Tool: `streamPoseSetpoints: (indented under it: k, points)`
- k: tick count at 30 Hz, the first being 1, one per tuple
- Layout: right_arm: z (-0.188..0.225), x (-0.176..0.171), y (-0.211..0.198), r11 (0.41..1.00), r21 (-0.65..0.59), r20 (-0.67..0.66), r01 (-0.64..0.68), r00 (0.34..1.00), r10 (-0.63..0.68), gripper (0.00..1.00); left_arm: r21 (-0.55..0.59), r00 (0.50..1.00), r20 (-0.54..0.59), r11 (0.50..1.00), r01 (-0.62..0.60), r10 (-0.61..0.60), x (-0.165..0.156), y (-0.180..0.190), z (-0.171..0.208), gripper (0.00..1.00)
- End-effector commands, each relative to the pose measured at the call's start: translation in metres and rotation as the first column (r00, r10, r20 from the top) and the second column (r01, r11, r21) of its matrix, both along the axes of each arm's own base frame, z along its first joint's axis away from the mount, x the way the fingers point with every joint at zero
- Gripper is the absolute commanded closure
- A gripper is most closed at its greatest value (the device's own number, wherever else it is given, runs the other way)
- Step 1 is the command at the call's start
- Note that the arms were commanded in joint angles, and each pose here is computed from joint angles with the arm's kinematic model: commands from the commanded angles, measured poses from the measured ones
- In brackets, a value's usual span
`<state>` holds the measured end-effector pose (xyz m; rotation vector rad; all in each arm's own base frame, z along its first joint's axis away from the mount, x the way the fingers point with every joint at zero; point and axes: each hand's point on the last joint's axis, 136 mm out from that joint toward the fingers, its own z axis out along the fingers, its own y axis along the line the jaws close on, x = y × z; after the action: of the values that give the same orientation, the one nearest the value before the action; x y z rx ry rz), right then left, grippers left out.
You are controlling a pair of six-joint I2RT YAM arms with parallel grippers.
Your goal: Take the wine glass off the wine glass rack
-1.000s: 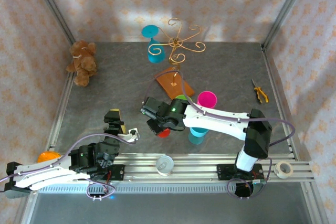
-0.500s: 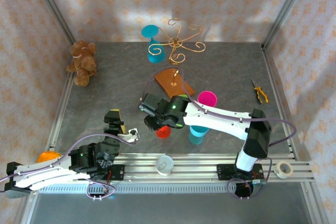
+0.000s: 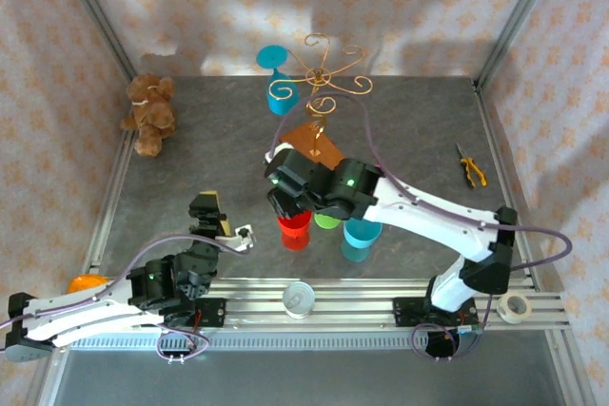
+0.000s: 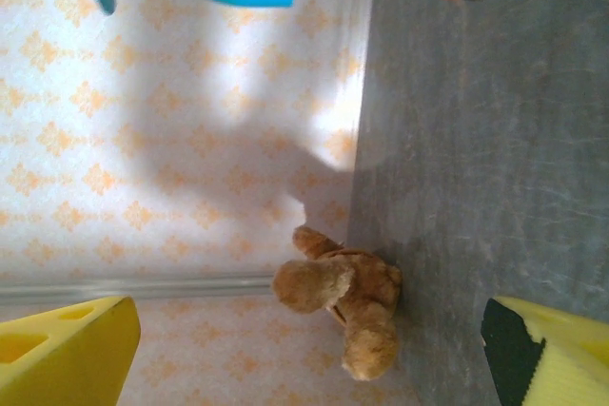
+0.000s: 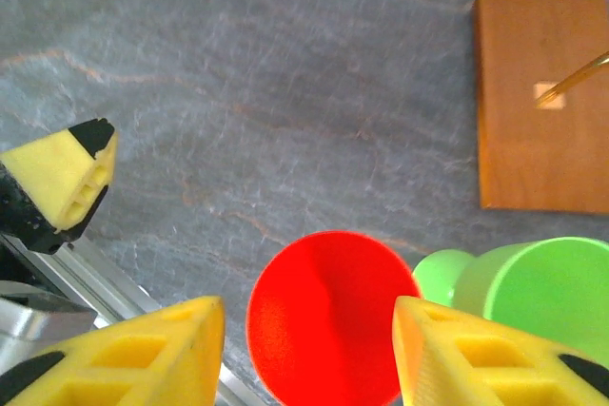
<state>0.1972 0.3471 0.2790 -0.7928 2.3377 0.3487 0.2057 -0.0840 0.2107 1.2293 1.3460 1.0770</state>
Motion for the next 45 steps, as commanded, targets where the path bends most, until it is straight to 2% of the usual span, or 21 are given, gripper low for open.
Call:
streamPoseSetpoints:
  k: [1,5,8,10,14,17,20,21,22,25,27,30,34,36,41,45]
  points:
    - [0.038,0.006,-0.024,0.999,0.019,0.090,0.040,0.995,-0.041,0.49,-0.259,0.998,0.052,0.965,-0.031,0.046,0.007,0.005,0.056,0.04]
    - [0.062,0.010,-0.038,0.993,0.100,0.095,0.058,0.993,-0.068,0.48,-0.458,0.997,0.018,0.887,-0.063,0.080,0.020,0.008,0.098,0.05]
    - [0.077,0.017,-0.051,0.982,0.173,0.083,0.080,0.992,-0.095,0.48,-0.599,0.993,-0.044,0.792,-0.115,0.111,0.040,0.006,0.124,0.05]
    - [0.089,0.022,-0.062,0.969,0.224,0.078,0.105,0.989,-0.126,0.48,-0.701,0.990,-0.103,0.699,-0.137,0.092,0.054,-0.001,0.140,0.06]
    - [0.108,0.030,-0.080,0.946,0.300,0.063,0.126,0.986,-0.152,0.47,-0.854,0.990,-0.136,0.503,-0.136,0.038,0.083,-0.011,0.176,0.11]
    - [0.121,0.038,-0.093,0.929,0.340,0.047,0.149,0.983,-0.175,0.47,-0.940,0.990,-0.143,0.313,-0.137,0.005,0.105,-0.010,0.203,0.13]
    - [0.131,0.048,-0.104,0.913,0.369,0.027,0.171,0.981,-0.194,0.47,-0.984,0.985,-0.167,0.067,-0.164,-0.044,0.131,0.000,0.220,0.18]
    - [0.135,0.052,-0.107,0.907,0.382,0.020,0.177,0.980,-0.199,0.47,-0.983,0.982,-0.176,-0.036,-0.179,-0.064,0.141,0.006,0.224,0.19]
    - [0.137,0.056,-0.108,0.902,0.393,0.011,0.179,0.980,-0.199,0.47,-0.971,0.978,-0.179,-0.138,-0.193,-0.109,0.150,0.007,0.227,0.20]
    - [0.146,0.066,-0.107,0.885,0.434,-0.019,0.168,0.984,-0.178,0.47,-0.890,0.963,-0.168,-0.387,-0.239,-0.210,0.180,0.014,0.230,0.21]
    - [0.152,0.073,-0.109,0.877,0.450,-0.026,0.171,0.984,-0.178,0.47,-0.828,0.945,-0.170,-0.480,-0.290,-0.278,0.196,0.011,0.230,0.21]
    - [0.160,0.086,-0.109,0.853,0.496,-0.054,0.160,0.987,-0.154,0.47,-0.752,0.913,-0.188,-0.545,-0.371,-0.362,0.221,-0.001,0.227,0.19]
    - [0.165,0.105,-0.106,0.832,0.533,-0.086,0.156,0.988,-0.130,0.47,-0.609,0.876,-0.143,-0.657,-0.445,-0.460,0.254,-0.010,0.225,0.17]
    - [0.168,0.111,-0.101,0.822,0.552,-0.098,0.139,0.990,-0.102,0.48,-0.542,0.864,-0.127,-0.696,-0.471,-0.487,0.270,-0.010,0.219,0.17]
    - [0.165,0.131,-0.096,0.820,0.553,-0.108,0.146,0.989,-0.103,0.48,-0.410,0.827,-0.106,-0.733,-0.542,-0.552,0.301,-0.018,0.204,0.23]
    - [0.162,0.140,-0.091,0.821,0.552,-0.120,0.148,0.988,-0.098,0.49,-0.363,0.815,-0.106,-0.741,-0.565,-0.569,0.312,-0.022,0.192,0.33]
